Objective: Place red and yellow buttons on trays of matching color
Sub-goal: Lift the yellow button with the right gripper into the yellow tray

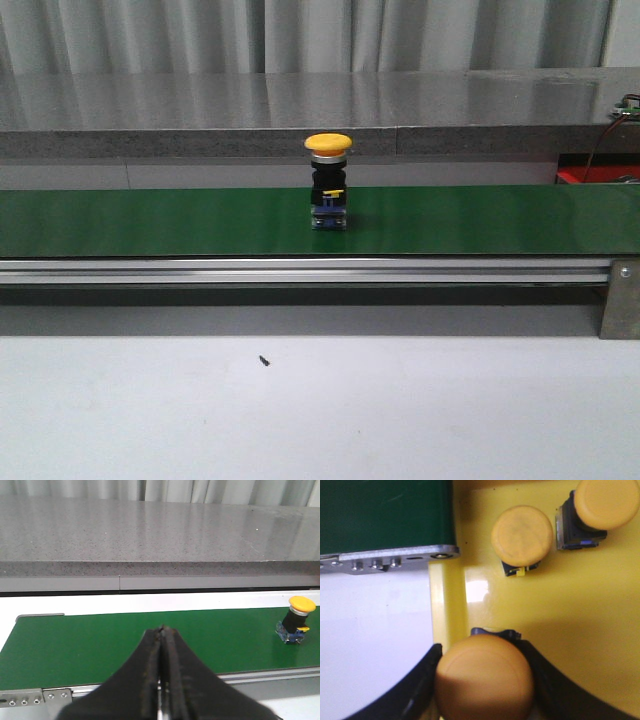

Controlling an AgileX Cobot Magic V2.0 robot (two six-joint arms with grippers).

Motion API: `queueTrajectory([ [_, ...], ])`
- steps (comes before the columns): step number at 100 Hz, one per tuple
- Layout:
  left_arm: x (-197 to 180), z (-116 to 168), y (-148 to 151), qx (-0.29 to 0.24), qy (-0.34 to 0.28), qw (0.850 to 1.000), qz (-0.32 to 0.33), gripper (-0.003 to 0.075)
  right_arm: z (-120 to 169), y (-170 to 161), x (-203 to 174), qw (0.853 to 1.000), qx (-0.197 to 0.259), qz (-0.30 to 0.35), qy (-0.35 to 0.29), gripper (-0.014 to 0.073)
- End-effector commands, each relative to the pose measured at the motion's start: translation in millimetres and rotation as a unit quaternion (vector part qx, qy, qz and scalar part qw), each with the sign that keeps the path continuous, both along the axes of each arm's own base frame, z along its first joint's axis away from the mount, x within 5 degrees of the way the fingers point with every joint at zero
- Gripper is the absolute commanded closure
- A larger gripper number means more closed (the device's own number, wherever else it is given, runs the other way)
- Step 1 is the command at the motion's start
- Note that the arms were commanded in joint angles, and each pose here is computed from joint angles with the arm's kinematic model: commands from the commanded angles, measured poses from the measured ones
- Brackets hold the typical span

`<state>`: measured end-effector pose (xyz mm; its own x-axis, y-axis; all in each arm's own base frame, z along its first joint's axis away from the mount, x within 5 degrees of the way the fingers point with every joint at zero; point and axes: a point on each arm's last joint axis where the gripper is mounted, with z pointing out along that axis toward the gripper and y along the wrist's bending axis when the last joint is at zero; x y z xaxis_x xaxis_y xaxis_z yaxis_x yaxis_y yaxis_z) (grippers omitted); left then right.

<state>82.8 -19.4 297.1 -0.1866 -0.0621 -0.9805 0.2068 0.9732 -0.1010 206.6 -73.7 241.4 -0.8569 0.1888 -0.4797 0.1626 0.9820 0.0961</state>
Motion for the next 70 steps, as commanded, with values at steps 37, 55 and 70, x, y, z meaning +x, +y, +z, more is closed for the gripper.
queueTrajectory([
  [37,1,16,0,-0.015,-0.050,0.999,0.004,0.0740,-32,-13,18,1.000,0.003,-0.029,0.009,0.0438],
  [55,1,16,0,-0.015,-0.050,0.999,0.004,0.0740,-35,-13,20,0.999,0.009,-0.032,0.014,0.0326],
  [70,1,16,0,-0.015,-0.050,0.999,0.004,0.0740,-33,-13,20,0.999,0.013,-0.032,0.015,0.0106],
])
